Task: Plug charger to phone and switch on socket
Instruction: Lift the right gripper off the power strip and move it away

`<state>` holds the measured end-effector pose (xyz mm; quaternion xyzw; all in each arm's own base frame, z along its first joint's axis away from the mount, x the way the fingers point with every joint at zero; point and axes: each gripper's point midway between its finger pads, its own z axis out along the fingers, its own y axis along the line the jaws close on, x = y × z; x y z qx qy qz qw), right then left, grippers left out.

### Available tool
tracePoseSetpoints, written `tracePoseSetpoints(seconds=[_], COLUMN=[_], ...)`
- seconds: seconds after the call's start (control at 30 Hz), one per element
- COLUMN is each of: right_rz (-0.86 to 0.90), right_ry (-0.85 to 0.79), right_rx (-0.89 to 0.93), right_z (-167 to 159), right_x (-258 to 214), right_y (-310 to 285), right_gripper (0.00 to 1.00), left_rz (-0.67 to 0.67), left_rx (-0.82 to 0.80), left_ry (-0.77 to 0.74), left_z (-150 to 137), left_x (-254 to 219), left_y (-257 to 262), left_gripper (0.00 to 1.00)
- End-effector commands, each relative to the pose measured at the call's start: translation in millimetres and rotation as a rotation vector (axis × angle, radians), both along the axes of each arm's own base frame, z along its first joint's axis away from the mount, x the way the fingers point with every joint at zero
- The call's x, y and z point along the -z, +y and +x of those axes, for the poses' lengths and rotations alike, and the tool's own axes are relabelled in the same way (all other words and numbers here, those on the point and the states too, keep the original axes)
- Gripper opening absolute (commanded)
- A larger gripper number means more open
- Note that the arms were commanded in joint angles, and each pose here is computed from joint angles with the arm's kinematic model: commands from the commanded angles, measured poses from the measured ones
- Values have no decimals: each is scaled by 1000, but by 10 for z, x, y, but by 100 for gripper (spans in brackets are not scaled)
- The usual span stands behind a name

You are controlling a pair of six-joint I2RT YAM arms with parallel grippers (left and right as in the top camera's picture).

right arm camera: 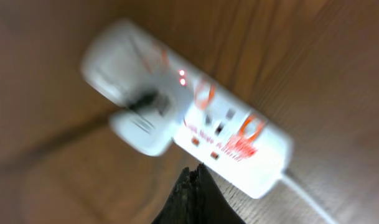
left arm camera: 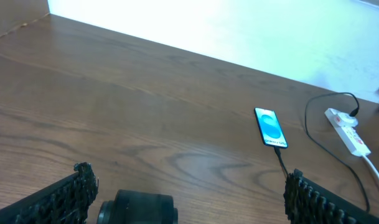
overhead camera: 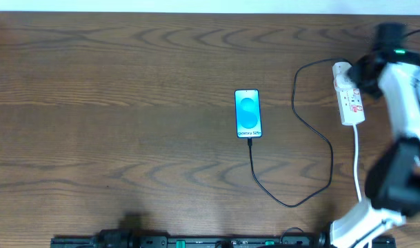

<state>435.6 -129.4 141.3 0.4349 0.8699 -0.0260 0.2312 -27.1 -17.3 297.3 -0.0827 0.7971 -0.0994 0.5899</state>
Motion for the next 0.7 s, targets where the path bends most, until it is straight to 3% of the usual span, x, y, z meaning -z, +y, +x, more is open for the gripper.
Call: tracePoseSetpoints(seconds=[0.0,0.13,0.33,0.67], right_rz=[-104,-163,-195,-237], right_ry=[-254,-507,-768,-931], right_rx=[22,21,-27,-182], right_z=[-163,-449,-833,-1345], right_x=[-1111,-2048,-2902,-3457], right_y=[-75,27,313,671], right_gripper=[1,1,1,2], left_rz=[16,17,17,17], left_rx=[12,53,64,64], left_ry=[45,43,43,43], left_z=[-61,-67,-68,-69], left_x=[124,120,120,122], left_y=[26,40,43,43], left_gripper=[98,98,98,98])
